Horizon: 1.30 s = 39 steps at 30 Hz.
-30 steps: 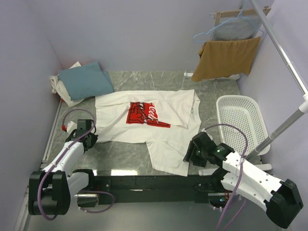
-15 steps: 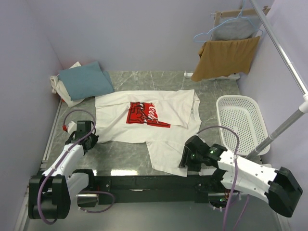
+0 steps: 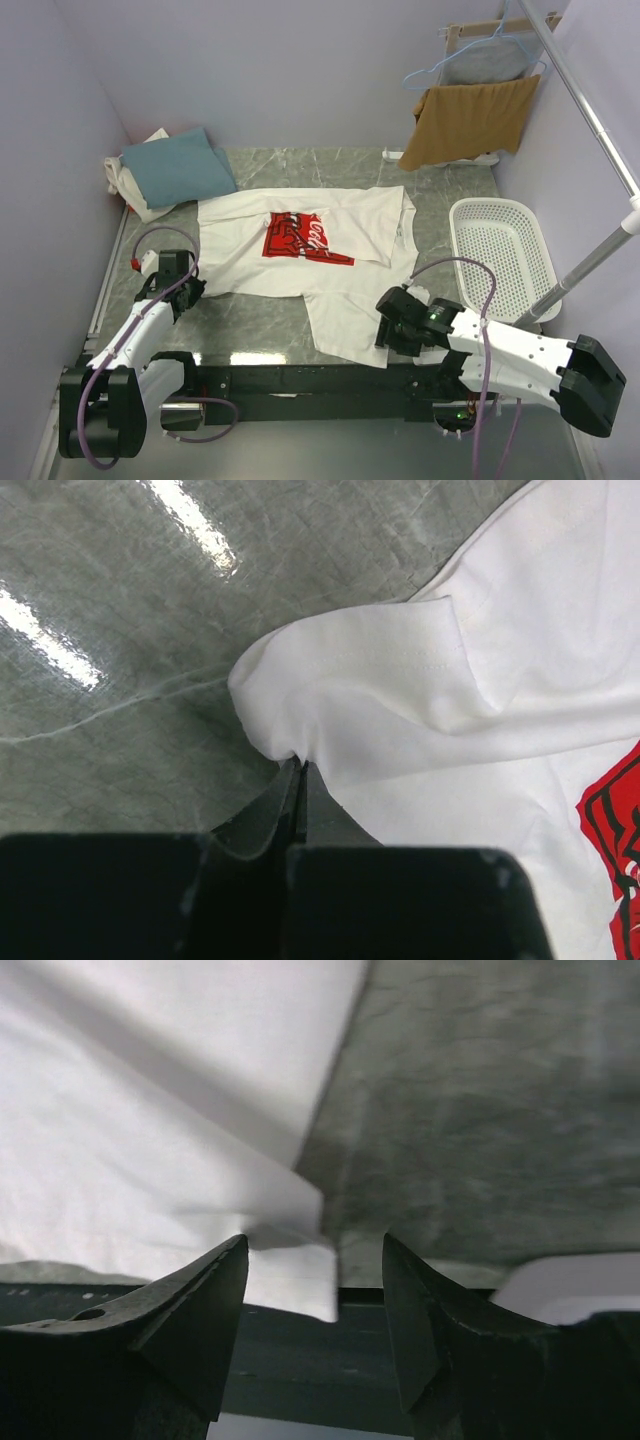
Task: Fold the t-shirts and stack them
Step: Grap the side of the flattened tshirt closest away from the robot with both arms
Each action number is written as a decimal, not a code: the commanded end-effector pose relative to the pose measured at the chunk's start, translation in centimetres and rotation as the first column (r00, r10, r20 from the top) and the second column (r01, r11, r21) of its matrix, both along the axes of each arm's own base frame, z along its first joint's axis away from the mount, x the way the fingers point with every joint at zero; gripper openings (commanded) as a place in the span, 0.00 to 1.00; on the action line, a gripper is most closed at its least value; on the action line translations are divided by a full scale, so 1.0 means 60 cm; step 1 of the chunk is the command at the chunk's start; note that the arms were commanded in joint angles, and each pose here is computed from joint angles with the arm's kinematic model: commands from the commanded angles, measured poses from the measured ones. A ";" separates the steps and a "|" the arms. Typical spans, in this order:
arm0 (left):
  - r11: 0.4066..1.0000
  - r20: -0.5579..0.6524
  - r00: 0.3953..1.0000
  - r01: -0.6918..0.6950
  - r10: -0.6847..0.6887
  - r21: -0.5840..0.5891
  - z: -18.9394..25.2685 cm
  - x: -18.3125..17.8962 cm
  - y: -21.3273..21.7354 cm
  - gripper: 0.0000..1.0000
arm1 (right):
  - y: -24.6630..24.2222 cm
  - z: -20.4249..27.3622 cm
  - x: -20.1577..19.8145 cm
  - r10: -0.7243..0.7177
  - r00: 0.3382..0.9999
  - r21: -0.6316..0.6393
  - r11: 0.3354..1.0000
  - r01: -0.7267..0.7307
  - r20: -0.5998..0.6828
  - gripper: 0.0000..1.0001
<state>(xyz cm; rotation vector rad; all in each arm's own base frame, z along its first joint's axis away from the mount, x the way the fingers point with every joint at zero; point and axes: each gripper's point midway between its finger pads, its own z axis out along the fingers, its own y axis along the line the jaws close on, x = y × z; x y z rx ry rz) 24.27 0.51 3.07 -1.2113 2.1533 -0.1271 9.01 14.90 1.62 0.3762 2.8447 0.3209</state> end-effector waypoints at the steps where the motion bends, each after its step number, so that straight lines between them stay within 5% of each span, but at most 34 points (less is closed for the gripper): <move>1: 1.000 0.035 0.999 0.027 -0.027 0.000 0.007 0.008 -0.003 0.01 | -0.048 0.012 0.009 -0.088 0.994 -0.108 0.990 0.095 0.069 0.64; 12: 0.999 0.035 0.999 0.037 -0.037 -0.002 0.010 0.009 -0.005 0.01 | 0.030 -0.023 0.003 0.024 1.000 0.051 0.998 -0.024 0.013 0.55; 15: 0.999 0.040 0.999 0.038 -0.037 -0.005 0.012 0.009 -0.006 0.01 | 0.047 -0.029 0.000 0.056 0.998 0.088 0.995 -0.056 0.001 0.41; 16: 0.999 0.041 0.998 0.038 -0.038 -0.003 0.013 0.009 -0.006 0.01 | 0.048 -0.033 -0.002 0.061 0.998 0.093 0.994 -0.060 -0.005 0.22; 18: 0.999 0.041 0.998 0.042 -0.042 -0.006 0.016 0.008 -0.007 0.01 | 0.056 -0.029 0.000 0.067 0.998 0.114 0.991 -0.066 0.000 0.02; 19: 0.999 0.045 0.998 0.043 -0.043 -0.004 0.019 0.008 -0.007 0.01 | 0.057 -0.023 0.004 0.059 0.998 0.116 0.991 -0.060 0.010 0.00; 28: 0.990 0.132 0.986 0.110 -0.098 -0.089 0.084 0.004 -0.044 0.01 | -0.014 0.135 0.041 -0.123 0.966 0.114 0.989 0.099 0.229 0.00; 39: 0.965 0.147 0.981 0.157 -0.128 -0.212 0.125 -0.028 -0.095 0.01 | -0.076 0.210 0.032 -0.282 0.910 0.217 0.951 0.222 0.305 0.00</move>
